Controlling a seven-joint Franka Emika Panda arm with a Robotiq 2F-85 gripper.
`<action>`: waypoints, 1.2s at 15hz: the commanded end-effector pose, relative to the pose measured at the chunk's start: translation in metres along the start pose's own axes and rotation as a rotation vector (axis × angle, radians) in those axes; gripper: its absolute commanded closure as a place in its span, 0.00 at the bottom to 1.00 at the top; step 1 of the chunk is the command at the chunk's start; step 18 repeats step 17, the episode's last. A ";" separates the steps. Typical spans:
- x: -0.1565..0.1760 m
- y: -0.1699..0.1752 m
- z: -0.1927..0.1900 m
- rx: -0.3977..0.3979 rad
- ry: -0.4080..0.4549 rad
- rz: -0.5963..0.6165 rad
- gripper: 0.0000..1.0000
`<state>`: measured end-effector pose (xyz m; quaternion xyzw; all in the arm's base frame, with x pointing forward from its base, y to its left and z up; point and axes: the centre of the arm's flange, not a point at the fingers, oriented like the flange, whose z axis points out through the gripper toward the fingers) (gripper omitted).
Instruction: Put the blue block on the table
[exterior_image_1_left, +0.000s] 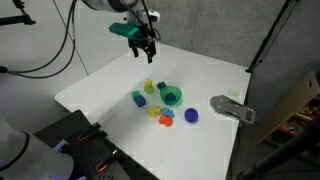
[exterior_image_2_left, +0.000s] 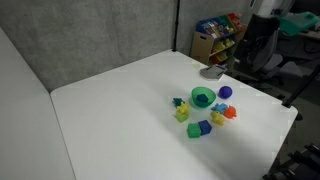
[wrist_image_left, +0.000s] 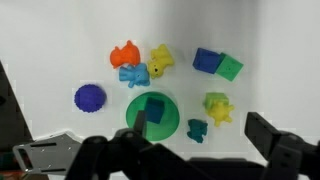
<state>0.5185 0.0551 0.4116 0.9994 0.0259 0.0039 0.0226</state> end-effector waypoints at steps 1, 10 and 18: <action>-0.021 0.020 -0.050 0.000 0.041 0.071 0.00; -0.025 0.023 -0.057 -0.003 0.049 0.055 0.00; -0.025 0.023 -0.057 -0.003 0.049 0.055 0.00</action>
